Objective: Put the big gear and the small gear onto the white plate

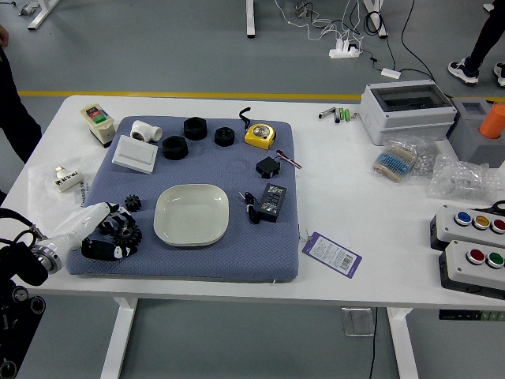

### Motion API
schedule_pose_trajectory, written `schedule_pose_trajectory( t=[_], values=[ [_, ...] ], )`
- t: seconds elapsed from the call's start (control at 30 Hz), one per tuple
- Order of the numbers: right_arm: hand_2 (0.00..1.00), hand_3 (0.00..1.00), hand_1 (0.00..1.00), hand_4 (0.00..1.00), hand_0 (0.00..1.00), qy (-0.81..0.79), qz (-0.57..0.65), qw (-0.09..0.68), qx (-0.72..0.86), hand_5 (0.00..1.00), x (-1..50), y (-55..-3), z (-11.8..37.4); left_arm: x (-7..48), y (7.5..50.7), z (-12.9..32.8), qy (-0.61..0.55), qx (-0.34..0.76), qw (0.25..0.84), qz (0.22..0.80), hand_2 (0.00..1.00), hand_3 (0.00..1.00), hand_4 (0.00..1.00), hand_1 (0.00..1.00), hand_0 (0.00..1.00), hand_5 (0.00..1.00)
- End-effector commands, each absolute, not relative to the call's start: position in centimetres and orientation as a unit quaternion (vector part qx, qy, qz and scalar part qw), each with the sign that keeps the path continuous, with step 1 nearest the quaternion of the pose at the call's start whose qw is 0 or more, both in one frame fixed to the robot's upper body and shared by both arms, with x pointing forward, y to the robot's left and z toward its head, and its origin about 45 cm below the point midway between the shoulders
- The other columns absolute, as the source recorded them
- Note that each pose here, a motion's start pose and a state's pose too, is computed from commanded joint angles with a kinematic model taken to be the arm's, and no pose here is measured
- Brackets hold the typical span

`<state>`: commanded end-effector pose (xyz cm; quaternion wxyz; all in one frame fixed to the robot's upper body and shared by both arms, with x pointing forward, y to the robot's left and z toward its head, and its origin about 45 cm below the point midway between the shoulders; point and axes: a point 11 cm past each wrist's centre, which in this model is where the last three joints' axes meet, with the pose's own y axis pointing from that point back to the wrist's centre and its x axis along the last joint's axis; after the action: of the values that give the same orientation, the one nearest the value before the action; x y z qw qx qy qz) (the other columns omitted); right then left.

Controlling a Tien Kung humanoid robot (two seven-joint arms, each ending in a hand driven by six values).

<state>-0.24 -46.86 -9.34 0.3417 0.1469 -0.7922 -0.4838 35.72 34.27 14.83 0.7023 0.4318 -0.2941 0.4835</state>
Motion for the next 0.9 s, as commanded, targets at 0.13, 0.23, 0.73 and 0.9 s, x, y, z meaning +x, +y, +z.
schedule_pose_trajectory(
  t=[0.13, 0.23, 0.73, 0.9],
  values=[
    [0.737, 0.561, 0.709, 0.785, 0.696, -0.791, -0.484, 0.343, 0.147, 0.641, -0.4, -46.8, -9.4, 35.8, 34.4, 15.2, -0.296, 0.432, 0.701, 0.484, 0.377, 0.467, 0.230, 0.340, 0.310, 0.002],
    [0.737, 0.561, 0.709, 0.785, 0.696, -0.791, -0.485, 0.344, 0.146, 0.641, -0.5, -46.8, -9.4, 35.8, 34.3, 15.9, -0.304, 0.428, 0.699, 0.486, 0.377, 0.467, 0.230, 0.340, 0.310, 0.002],
    [0.737, 0.561, 0.709, 0.785, 0.694, -0.788, -0.485, 0.349, 0.146, 0.637, -0.9, -46.7, -9.4, 37.3, 30.9, 19.5, -0.365, 0.396, 0.703, 0.464, 0.385, 0.477, 0.206, 0.337, 0.308, 0.002],
    [0.737, 0.561, 0.709, 0.785, 0.697, -0.789, -0.485, 0.347, 0.146, 0.637, -0.7, -46.8, -9.4, 38.1, 28.9, 19.9, -0.381, 0.393, 0.717, 0.431, 0.411, 0.496, 0.258, 0.364, 0.316, 0.002]
  ],
)
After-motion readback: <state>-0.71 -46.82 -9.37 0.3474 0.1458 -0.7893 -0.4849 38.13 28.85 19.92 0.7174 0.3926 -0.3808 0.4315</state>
